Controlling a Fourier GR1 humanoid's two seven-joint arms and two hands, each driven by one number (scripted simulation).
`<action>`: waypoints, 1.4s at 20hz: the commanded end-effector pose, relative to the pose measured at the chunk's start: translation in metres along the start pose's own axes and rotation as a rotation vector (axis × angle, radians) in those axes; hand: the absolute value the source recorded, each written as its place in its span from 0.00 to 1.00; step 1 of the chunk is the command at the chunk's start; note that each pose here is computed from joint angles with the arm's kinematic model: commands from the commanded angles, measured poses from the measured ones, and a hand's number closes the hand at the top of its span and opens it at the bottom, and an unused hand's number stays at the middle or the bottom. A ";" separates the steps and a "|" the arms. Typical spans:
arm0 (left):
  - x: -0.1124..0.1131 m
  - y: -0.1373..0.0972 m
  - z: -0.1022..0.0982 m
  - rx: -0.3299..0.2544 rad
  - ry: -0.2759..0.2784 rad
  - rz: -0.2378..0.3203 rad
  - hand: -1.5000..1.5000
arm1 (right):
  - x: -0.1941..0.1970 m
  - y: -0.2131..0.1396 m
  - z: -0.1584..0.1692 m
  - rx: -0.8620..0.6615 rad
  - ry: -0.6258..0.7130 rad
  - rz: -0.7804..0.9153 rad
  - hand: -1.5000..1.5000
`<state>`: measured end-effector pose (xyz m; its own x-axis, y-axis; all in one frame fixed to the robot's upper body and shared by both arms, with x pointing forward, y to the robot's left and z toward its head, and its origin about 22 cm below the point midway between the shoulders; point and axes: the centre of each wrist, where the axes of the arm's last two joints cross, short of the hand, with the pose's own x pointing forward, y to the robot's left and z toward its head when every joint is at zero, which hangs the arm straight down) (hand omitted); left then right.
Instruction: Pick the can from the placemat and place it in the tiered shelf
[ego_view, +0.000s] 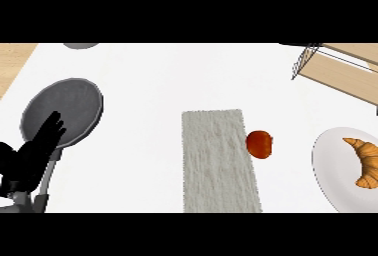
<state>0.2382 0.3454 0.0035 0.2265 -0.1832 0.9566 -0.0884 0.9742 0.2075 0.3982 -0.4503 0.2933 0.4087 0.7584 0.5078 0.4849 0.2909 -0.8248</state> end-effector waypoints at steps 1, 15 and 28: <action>0.002 0.010 -0.005 0.004 -0.011 0.005 0.50 | 0.001 -0.021 -0.006 -0.026 -0.008 -0.122 0.00; -0.003 0.012 -0.008 0.019 0.006 0.009 0.50 | -0.039 -0.095 -0.009 -0.025 0.029 -0.584 0.00; -0.002 0.012 0.000 0.051 0.025 0.012 0.50 | -0.140 -0.278 0.060 -0.114 0.139 -0.542 0.00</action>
<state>0.2297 0.3556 -0.0049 0.2465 -0.1738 0.9534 -0.1367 0.9677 0.2117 0.2213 -0.5851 0.4076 0.1339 0.4298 0.8929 0.7228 0.5740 -0.3847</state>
